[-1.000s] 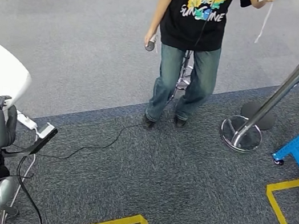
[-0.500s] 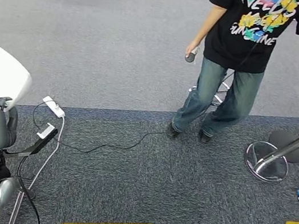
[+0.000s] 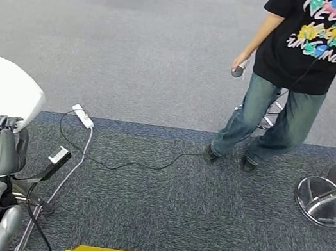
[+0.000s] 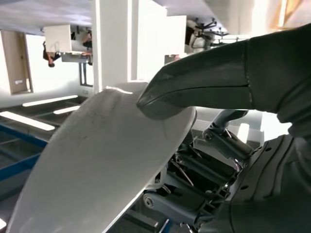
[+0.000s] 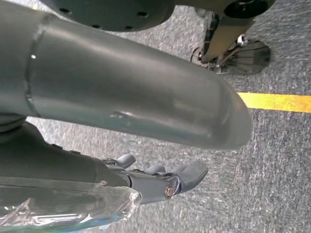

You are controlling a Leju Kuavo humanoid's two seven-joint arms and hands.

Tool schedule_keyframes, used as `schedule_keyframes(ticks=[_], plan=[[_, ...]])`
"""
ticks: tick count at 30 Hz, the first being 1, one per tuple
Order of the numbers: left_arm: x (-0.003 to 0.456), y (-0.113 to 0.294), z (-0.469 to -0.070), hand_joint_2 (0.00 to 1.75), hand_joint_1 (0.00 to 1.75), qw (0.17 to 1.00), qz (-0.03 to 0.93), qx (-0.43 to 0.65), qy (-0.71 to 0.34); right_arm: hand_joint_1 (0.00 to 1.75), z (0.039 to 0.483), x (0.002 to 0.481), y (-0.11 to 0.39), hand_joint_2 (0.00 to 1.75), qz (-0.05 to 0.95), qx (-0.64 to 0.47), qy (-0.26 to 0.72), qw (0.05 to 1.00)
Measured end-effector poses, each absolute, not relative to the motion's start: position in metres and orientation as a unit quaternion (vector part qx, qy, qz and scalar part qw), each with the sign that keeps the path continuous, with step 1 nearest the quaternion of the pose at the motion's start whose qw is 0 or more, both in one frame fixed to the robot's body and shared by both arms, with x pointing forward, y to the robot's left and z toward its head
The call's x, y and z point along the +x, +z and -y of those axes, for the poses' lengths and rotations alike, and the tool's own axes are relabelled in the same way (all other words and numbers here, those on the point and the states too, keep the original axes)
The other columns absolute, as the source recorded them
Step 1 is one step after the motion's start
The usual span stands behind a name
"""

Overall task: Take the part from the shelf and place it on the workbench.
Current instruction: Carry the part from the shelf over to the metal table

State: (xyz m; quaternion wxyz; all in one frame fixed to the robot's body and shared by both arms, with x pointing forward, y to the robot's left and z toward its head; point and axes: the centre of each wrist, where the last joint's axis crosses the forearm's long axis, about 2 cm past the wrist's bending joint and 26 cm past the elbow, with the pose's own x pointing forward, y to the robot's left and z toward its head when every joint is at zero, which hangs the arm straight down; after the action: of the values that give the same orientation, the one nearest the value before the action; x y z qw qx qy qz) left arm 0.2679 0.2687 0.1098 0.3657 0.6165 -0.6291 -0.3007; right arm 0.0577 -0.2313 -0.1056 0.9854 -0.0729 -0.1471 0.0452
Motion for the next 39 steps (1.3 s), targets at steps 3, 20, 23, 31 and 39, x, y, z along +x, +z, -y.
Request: schedule_keyframes(ticks=[3,20,23,31,39], plan=[[0.265,0.107,-0.268,1.75,1.75,0.371,0.628,0.613,-0.302,0.00,0.233,0.056,-0.106,0.00,0.145,-0.073,0.041,0.986],[0.263,0.100,-0.262,1.75,1.75,0.388,0.624,0.607,-0.303,0.00,0.235,0.056,-0.106,0.00,0.144,-0.073,0.036,0.986],[0.265,0.100,-0.263,1.75,1.75,0.390,0.622,0.608,-0.303,0.00,0.236,0.056,-0.106,0.00,0.144,-0.073,0.036,0.986],[0.268,0.095,-0.271,1.75,1.75,0.404,0.604,0.619,-0.299,0.00,0.234,0.056,-0.106,0.00,0.144,-0.073,0.037,0.986],[0.274,0.094,-0.278,1.75,1.75,0.404,0.593,0.627,-0.303,0.00,0.233,0.058,-0.106,0.00,0.147,-0.073,0.042,0.986]])
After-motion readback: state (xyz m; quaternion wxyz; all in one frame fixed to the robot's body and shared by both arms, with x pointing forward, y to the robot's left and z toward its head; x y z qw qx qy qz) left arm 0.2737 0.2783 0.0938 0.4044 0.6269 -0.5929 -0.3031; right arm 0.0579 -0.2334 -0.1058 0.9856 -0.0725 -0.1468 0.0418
